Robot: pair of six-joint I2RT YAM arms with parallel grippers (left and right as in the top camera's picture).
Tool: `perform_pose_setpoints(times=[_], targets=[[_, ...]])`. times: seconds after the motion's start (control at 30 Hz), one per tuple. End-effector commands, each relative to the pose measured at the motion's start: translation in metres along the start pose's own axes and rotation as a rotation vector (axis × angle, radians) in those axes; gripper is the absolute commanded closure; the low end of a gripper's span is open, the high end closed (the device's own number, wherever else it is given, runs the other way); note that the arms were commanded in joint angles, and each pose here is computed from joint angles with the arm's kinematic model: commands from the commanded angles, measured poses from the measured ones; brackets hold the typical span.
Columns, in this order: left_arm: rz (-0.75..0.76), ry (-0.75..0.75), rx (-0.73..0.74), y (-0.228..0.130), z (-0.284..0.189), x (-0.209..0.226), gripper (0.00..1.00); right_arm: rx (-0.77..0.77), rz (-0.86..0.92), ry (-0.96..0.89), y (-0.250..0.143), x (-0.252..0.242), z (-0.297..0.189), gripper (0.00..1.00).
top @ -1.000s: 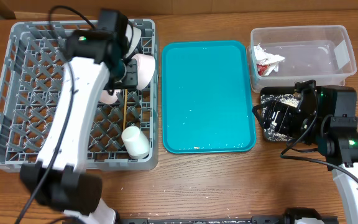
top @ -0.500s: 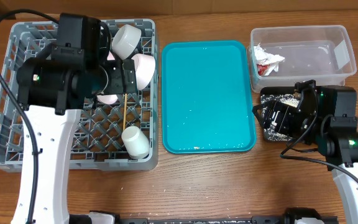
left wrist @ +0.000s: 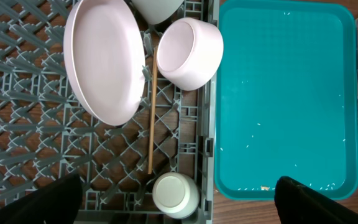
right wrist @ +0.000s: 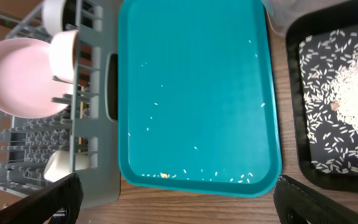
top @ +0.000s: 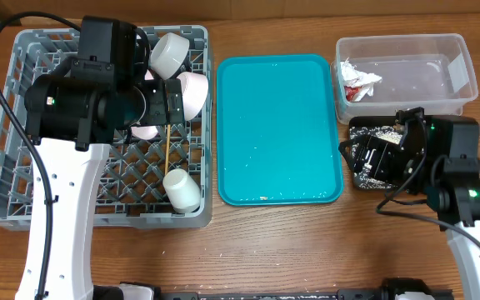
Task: Sort waste into correct bins and load items into the dishwasher
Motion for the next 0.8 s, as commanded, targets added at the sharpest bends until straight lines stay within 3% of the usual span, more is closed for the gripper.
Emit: perform_pose_setpoints(times=[0.0, 0.2, 0.3, 0.6, 0.77], targets=[[0.0, -0.016, -0.007, 0.001, -0.001, -0.004, 0.0, -0.075, -0.048, 0.032, -0.006, 0.009, -0.02, 0.0], [0.0, -0.016, -0.007, 0.001, -0.001, -0.004, 0.0, -0.191, -0.095, 0.013, -0.032, 0.002, -0.045, 0.0], [0.0, -0.016, -0.006, 0.001, -0.001, -0.004, 0.0, -0.335, -0.132, -0.033, -0.036, -0.011, -0.05, 0.0], [0.0, -0.016, -0.007, 0.001, -0.001, -0.004, 0.0, -0.679, -0.254, 0.041, -0.038, -0.043, -0.022, 0.0], [0.0, -0.016, -0.007, 0.001, -0.001, -0.004, 0.0, -0.797, -0.274, 0.032, -0.045, -0.058, -0.009, 0.0]])
Point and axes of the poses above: each gripper's point midway between its finger pads, its own z axis out along the fingers, its own x axis along the line the jaws close on, y = z × x, the point moved 5 cm from there along -z, back along the fingers, and after that the axes turned 7 degrees about z, right-handed, at the moved point
